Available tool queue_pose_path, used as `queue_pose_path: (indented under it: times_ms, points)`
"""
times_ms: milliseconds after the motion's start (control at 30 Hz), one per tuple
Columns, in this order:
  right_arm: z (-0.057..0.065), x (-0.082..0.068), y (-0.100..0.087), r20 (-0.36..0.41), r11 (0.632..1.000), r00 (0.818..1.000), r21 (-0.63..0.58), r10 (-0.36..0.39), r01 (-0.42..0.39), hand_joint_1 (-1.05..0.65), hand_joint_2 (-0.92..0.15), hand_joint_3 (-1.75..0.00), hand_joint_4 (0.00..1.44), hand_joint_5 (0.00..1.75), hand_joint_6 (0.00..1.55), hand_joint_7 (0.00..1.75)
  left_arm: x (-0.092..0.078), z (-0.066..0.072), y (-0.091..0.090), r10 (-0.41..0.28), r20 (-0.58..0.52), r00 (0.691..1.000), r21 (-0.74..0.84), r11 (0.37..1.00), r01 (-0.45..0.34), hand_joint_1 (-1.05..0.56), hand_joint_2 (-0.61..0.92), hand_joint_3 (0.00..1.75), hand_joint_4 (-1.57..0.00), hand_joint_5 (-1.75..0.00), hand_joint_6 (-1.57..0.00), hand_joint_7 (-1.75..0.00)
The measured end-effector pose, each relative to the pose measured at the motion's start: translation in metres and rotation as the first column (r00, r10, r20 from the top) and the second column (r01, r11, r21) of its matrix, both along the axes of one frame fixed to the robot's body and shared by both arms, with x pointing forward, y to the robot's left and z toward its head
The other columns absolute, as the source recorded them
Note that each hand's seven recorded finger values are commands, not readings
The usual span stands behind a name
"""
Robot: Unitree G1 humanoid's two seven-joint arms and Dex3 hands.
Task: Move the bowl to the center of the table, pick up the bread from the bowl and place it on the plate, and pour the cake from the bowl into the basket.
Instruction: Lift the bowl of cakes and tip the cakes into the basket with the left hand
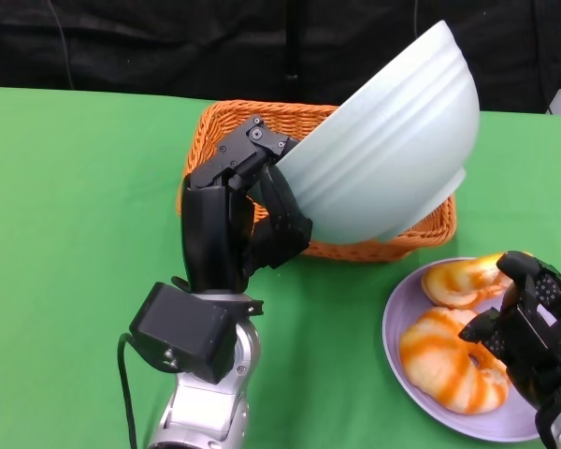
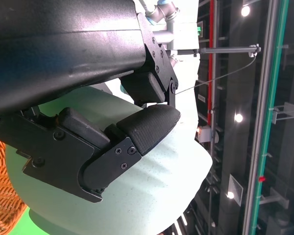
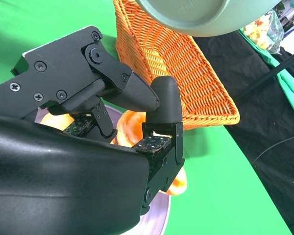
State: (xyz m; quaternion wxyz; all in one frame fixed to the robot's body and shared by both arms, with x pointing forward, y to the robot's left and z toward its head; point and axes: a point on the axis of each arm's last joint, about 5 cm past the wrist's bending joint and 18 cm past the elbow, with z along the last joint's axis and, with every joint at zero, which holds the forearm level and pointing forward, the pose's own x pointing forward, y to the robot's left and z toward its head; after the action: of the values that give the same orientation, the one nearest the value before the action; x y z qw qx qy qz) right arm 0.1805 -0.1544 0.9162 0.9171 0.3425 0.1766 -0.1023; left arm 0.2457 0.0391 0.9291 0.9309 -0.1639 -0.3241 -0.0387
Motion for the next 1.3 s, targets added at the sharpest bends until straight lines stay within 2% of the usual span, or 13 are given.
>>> queue_pose_path:
  times_ms: [267,300,367,567,600,667,733,867,933,1033,1233,1300]
  points:
    - [0.0001,0.0001,0.0,0.0,1.0,1.0,0.0,0.0,0.0,-0.09,-0.81,-0.91,0.83,1.75,0.66,1.67,0.0,0.0,0.0,0.001,-0.001,1.0,-0.001,1.0,-0.001,-0.2,0.39,1.38,-0.89,-1.5,-0.93,-1.2]
    - [0.0,0.0001,0.0,0.0,1.0,1.0,0.0,0.0,0.0,-0.09,-0.81,-0.91,0.83,1.75,0.66,1.67,0.0001,-0.0001,0.0,0.001,-0.003,1.0,-0.004,1.0,-0.001,-0.21,0.45,1.27,-0.9,-1.45,-0.94,-1.13]
    - [-0.0008,0.0002,-0.0001,-0.002,1.0,1.0,0.002,0.003,-0.003,-0.09,-0.81,-0.91,0.84,1.75,0.66,1.67,0.0009,-0.0004,-0.0003,0.0,-0.024,1.0,-0.007,1.0,0.0,-0.21,0.5,1.19,-0.9,-1.42,-0.95,-1.08]
    - [-0.0014,0.0003,-0.0003,0.0,1.0,1.0,0.004,0.008,-0.008,-0.09,-0.81,-0.91,0.84,1.75,0.66,1.67,0.0018,-0.0014,-0.0006,0.002,-0.058,0.998,-0.009,1.0,-0.002,-0.2,0.52,1.16,-0.91,-1.4,-0.96,-1.05]
    - [-0.0015,0.0003,-0.0004,0.0,1.0,1.0,0.004,0.008,-0.008,-0.09,-0.81,-0.91,0.84,1.75,0.66,1.67,0.0017,-0.0014,-0.0009,0.007,-0.06,0.998,-0.007,1.0,-0.008,-0.23,0.41,1.3,-0.89,-1.45,-0.96,-1.07]
    - [-0.0015,0.0002,-0.0008,0.0,1.0,1.0,0.006,0.006,-0.006,-0.09,-0.8,-0.91,0.84,1.75,0.66,1.67,0.0018,-0.0014,-0.0017,0.029,-0.071,0.997,-0.005,1.0,-0.029,-0.24,0.33,1.4,-0.88,-1.48,-0.96,-1.08]
    - [-0.0015,0.0001,-0.0011,0.0,1.0,1.0,0.007,0.005,-0.005,-0.09,-0.81,-0.92,0.84,1.75,0.67,1.68,0.0025,-0.0011,-0.0022,0.034,-0.096,0.995,-0.008,0.999,-0.035,-0.3,0.49,1.16,-0.83,-1.49,-0.91,-1.11]
    - [-0.0015,0.0001,-0.0012,0.001,1.0,1.0,0.009,0.005,-0.005,-0.09,-0.81,-0.92,0.84,1.75,0.67,1.68,0.0037,0.0012,-0.0022,0.028,-0.122,0.992,-0.012,0.999,-0.03,-0.29,0.56,1.05,-0.82,-1.49,-0.89,-1.11]
    - [-0.0015,0.0,-0.0015,0.001,1.0,1.0,0.013,0.004,-0.004,-0.08,-0.8,-0.93,0.84,1.75,0.67,1.68,0.0038,0.0027,-0.0021,0.028,-0.119,0.992,-0.016,0.999,-0.03,-0.22,0.48,1.19,-0.85,-1.5,-0.92,-1.1]
    - [-0.0015,0.0,-0.0018,0.002,1.0,1.0,0.016,0.004,-0.004,-0.08,-0.8,-0.93,0.84,1.75,0.67,1.67,0.0044,0.0033,-0.0014,0.023,-0.137,0.99,-0.041,0.999,-0.028,-0.21,0.46,1.23,-0.85,-1.51,-0.92,-1.11]
    - [-0.0015,0.0,-0.0018,0.001,1.0,1.0,0.016,0.004,-0.004,-0.08,-0.8,-0.93,0.84,1.75,0.67,1.67,0.0045,0.0048,-0.0016,0.019,-0.135,0.991,-0.048,0.999,-0.026,-0.2,0.45,1.24,-0.84,-1.52,-0.91,-1.12]
    - [-0.0015,0.0,-0.0018,0.001,1.0,1.0,0.016,0.004,-0.004,-0.08,-0.8,-0.94,0.84,1.75,0.67,1.67,0.0045,0.0052,-0.0017,0.019,-0.133,0.991,-0.048,0.999,-0.026,-0.19,0.47,1.13,-0.89,-1.47,-0.96,-1.09]
